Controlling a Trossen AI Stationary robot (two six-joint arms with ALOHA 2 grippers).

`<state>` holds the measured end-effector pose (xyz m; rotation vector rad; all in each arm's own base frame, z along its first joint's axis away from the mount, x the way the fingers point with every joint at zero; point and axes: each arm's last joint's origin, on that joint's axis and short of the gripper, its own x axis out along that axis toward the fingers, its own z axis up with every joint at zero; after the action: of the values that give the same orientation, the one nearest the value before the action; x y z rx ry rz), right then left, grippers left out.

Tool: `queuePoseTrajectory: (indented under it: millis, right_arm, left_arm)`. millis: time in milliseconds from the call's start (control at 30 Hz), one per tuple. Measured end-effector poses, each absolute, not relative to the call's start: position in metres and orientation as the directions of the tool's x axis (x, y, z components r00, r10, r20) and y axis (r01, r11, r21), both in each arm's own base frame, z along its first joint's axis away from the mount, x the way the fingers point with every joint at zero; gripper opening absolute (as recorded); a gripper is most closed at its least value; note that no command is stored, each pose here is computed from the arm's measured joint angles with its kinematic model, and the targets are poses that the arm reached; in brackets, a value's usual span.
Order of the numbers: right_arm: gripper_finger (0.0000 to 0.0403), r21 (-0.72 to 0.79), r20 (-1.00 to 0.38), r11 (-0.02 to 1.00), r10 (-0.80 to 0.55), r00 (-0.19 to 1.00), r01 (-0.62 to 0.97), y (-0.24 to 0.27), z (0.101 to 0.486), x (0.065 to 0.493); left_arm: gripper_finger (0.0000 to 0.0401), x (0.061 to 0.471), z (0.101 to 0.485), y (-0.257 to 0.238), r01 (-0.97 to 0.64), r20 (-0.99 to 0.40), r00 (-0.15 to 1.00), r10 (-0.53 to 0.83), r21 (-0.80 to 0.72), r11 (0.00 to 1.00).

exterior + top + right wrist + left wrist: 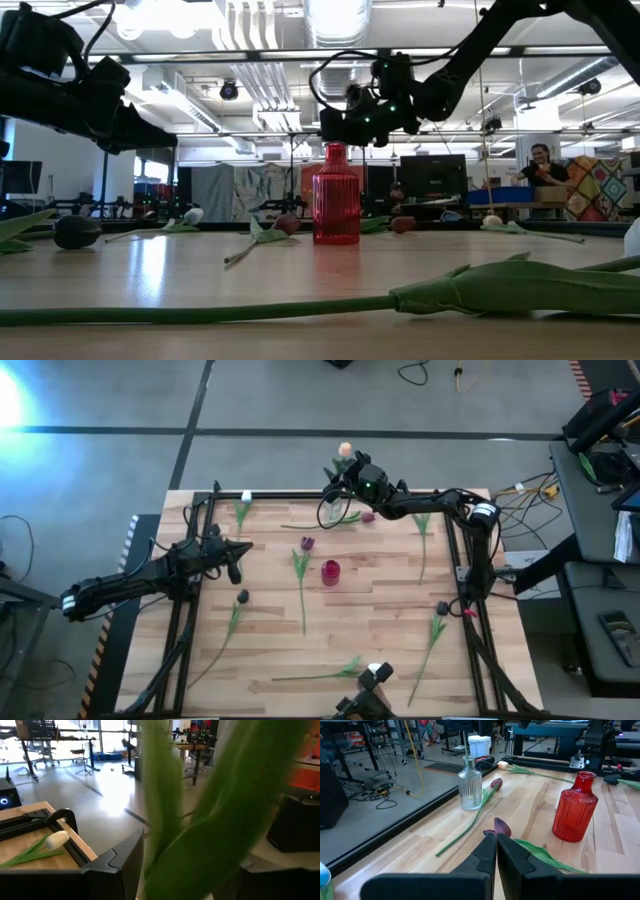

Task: Sort flowers into vase by color
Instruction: Put the left pink flower into the transparent vase

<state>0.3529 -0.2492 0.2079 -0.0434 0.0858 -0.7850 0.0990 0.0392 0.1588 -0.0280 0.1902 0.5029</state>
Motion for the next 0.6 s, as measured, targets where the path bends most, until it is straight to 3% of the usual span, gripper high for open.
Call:
queuePoseTrajectory:
  millis: [600]
  right_arm:
    - [0.0174, -0.039, -0.109, 0.727, -0.685, 0.721, 0.685, -0.238, 0.208, 0.358]
  left_arm:
    - [0.0000, 0.099, 0.159, 0.039, -0.482, -0.188, 0.859, 0.476, 0.020, 0.876]
